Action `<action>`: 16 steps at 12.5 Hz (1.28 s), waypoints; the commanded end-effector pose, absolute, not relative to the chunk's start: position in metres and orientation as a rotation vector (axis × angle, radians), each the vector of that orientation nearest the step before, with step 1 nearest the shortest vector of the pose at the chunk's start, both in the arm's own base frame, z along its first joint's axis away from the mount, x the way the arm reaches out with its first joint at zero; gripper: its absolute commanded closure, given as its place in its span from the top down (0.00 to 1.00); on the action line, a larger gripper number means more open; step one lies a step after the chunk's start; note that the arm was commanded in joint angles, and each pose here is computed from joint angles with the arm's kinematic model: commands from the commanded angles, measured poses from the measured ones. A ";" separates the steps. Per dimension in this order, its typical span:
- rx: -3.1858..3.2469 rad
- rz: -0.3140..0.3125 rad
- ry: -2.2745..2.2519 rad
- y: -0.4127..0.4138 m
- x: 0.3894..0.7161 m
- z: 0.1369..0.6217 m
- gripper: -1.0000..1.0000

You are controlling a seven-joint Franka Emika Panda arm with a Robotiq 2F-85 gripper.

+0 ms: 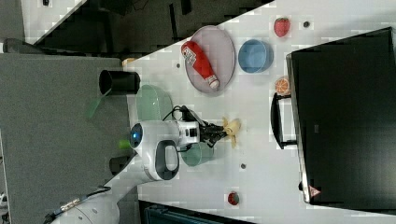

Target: Pick banana from table and place on oven.

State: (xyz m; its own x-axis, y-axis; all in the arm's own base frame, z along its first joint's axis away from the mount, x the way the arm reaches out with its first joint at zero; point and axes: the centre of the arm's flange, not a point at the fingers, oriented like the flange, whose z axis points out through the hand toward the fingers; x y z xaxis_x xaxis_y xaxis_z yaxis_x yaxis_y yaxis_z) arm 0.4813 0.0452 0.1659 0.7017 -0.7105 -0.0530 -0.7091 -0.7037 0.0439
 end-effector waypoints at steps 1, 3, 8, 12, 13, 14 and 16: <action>2.846 -0.090 -1.295 0.041 0.481 0.172 0.25; 2.874 0.009 -1.307 0.042 0.494 0.205 0.25; 2.893 0.188 -1.328 0.037 0.509 0.338 0.25; 2.836 0.116 -1.355 0.023 0.502 0.447 0.25; 2.820 0.087 -1.364 0.019 0.499 0.474 0.25; 2.805 0.056 -1.373 0.014 0.496 0.499 0.25; 2.769 -0.013 -1.407 -0.003 0.491 0.542 0.25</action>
